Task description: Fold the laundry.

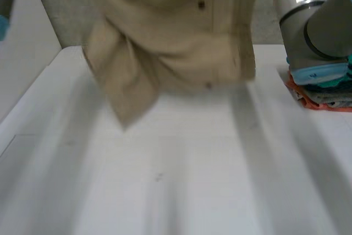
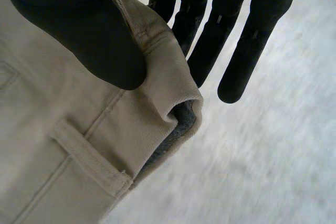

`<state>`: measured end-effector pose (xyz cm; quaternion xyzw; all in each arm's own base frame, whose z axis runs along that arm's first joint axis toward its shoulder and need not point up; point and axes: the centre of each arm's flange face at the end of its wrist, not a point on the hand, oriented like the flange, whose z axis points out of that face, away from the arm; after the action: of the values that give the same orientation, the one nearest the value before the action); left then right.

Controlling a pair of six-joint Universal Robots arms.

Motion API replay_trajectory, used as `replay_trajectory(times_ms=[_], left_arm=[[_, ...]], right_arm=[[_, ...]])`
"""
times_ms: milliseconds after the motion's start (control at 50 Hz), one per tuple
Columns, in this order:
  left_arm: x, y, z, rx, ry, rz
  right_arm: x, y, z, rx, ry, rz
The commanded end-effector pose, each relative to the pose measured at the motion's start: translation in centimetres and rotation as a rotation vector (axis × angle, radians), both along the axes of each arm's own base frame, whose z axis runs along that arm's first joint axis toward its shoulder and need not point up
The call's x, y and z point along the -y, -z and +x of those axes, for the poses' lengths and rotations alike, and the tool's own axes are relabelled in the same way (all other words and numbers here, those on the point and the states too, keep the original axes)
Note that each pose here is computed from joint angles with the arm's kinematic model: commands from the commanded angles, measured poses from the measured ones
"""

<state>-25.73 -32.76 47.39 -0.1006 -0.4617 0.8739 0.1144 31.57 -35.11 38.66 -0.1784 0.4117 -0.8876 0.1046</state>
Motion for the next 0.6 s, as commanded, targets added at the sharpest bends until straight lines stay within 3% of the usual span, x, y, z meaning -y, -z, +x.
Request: replay_trajectory(times_ms=[20, 180, 280, 360, 520, 600], left_arm=[[-1.0, 1.3, 1.0, -0.006, 0.017, 0.014], [-1.0, 12.6, 1.2, 0.141, 0.009, 0.364], [-3.5, 20.9, 0.6, 0.282, 0.03, 0.598], [-5.1, 25.9, 0.5, 0.409, 0.03, 0.732], [-7.3, 30.3, 0.4, 0.557, 0.043, 0.911], [-6.7, 30.6, 0.7, 0.565, 0.018, 0.926]], right_arm=[[-0.9, -0.1, -0.4, 0.008, -0.019, 0.001], [-1.3, 7.2, -1.2, -0.096, -0.094, 0.322], [-3.6, 16.2, -1.3, -0.302, -0.181, 0.62], [-5.4, 21.5, -2.5, -0.474, -0.172, 0.795], [-8.7, 23.9, -5.1, -0.698, -0.145, 1.006], [-10.0, 23.5, -5.7, -0.686, -0.143, 1.055]])
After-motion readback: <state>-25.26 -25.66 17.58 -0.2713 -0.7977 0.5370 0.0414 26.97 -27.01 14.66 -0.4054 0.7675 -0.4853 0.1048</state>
